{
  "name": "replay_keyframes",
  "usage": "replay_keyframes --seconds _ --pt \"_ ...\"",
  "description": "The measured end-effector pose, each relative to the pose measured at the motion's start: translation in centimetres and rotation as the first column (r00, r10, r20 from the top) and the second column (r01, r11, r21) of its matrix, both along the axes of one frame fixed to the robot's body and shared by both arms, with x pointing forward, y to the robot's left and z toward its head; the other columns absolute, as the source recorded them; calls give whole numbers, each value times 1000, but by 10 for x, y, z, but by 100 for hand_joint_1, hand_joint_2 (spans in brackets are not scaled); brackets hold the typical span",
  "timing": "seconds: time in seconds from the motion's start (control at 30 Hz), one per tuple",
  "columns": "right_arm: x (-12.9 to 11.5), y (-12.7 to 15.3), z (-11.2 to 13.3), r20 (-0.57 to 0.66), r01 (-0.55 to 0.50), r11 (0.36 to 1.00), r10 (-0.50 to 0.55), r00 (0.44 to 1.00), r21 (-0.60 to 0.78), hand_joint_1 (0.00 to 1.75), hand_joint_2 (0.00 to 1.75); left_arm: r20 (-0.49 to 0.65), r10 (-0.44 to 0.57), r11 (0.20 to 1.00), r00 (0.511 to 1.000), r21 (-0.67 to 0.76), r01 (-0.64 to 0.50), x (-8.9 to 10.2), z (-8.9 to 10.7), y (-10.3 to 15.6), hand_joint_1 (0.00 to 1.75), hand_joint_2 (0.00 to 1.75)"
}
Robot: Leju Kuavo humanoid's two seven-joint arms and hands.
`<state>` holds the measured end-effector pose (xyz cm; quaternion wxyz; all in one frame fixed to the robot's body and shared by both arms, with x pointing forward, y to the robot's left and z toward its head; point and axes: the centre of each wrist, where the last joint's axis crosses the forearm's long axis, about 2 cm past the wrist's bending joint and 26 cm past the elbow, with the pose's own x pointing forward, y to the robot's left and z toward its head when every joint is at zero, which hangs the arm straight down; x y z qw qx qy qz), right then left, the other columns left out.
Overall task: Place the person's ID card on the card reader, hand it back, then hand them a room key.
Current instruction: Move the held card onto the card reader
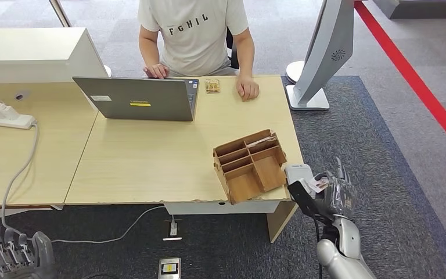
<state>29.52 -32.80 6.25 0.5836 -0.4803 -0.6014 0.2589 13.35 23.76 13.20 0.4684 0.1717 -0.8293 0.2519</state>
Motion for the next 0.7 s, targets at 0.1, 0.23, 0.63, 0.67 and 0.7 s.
replay_keyframes --seconds 0.1,0.23,0.63,0.67,0.7 --pt "0 1 0 1 -1 1000 1 1000 3 175 175 0 0 1000 1000 0 0 0 0 0 0 175" --pt "-1 2 0 0 -2 1000 2 1000 6 175 175 0 0 1000 1000 0 0 0 0 0 0 175" --pt "-1 3 0 0 -4 1000 4 1000 7 175 175 0 0 1000 1000 0 0 0 0 0 0 175" --pt "-1 3 0 0 -4 1000 4 1000 7 175 175 0 0 1000 1000 0 0 0 0 0 0 175" --pt "-1 3 0 0 -4 1000 4 1000 7 175 175 0 0 1000 1000 0 0 0 0 0 0 175"
